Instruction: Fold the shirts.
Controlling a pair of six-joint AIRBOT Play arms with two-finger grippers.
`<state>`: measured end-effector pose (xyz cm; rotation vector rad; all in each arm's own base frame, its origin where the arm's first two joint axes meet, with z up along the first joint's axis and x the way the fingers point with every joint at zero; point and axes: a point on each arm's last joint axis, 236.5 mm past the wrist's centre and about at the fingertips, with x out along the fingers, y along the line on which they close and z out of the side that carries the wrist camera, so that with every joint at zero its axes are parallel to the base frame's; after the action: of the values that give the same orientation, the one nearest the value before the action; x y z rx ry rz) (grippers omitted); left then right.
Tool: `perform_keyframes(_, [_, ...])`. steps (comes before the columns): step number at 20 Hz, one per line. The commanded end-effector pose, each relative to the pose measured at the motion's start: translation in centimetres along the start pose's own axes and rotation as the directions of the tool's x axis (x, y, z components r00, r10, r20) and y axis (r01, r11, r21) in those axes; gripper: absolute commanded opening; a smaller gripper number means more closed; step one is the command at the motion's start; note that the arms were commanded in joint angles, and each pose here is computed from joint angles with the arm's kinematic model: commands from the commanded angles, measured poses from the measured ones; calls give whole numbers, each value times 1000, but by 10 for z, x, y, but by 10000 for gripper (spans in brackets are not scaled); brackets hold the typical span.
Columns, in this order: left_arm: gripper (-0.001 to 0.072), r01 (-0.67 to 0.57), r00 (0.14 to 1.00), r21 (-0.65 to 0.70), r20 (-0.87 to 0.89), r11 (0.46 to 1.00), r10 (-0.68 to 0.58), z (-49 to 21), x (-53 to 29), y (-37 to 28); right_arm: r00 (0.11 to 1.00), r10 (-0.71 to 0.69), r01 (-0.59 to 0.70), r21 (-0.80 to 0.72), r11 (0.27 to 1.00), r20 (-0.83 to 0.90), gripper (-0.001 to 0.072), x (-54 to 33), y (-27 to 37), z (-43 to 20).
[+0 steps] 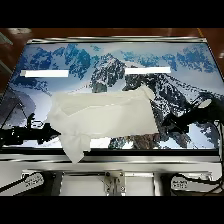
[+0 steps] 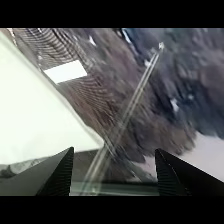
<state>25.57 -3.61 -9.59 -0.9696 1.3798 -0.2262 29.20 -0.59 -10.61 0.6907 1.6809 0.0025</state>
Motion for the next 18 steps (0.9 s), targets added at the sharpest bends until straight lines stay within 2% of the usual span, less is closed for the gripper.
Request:
perform_keyframes(1, [51, 13, 999, 34, 30, 999, -14, 3, -9, -10, 999, 27, -28, -17, 999, -31, 635, 21, 18, -3])
perform_keyframes(5, [51, 37, 997, 40, 61, 999, -39, 8, -13, -20, 996, 19, -26, -72, 997, -92, 635, 51, 41, -14])
perform_keyframes(7, [51, 45, 997, 40, 68, 998, -48, 10, -14, -23, 998, 3, -11, -110, 994, -64, 633, 61, 52, -10])
perform_keyframes(8, [51, 48, 996, 44, 75, 998, -51, 13, -16, -25, 999, 9, -15, -127, 992, -47, 540, 63, 59, -8])
perform_keyframes(9, [50, 47, 995, 57, 85, 997, -52, 17, -19, -28, 999, 10, -15, -144, 989, -37, 324, 64, 64, -7])
perform_keyframes(11, [49, 37, 990, 108, 133, 993, -52, 32, -34, -40, 1000, 28, -27, -163, 986, 4, 61, 53, 72, -2])
perform_keyframes(13, [48, 13, 972, 194, 229, 981, -58, 53, -64, -66, 995, 44, -20, -250, 968, 93, 64, 22, 87, 9])
perform_keyframes(15, [48, -35, 921, 313, 378, 949, -90, 75, -118, -116, 964, 119, -8, -420, 907, 240, 63, -35, 123, 23])
perform_keyframes(16, [48, -80, 884, 401, 452, 912, -121, 78, -151, -149, 926, 169, 26, -505, 863, 337, 63, -77, 146, 29])
perform_keyframes(18, [48, -223, 769, 588, 597, 778, -231, 64, -229, -234, 791, 292, 112, -597, 795, 537, 63, -182, 195, 25])
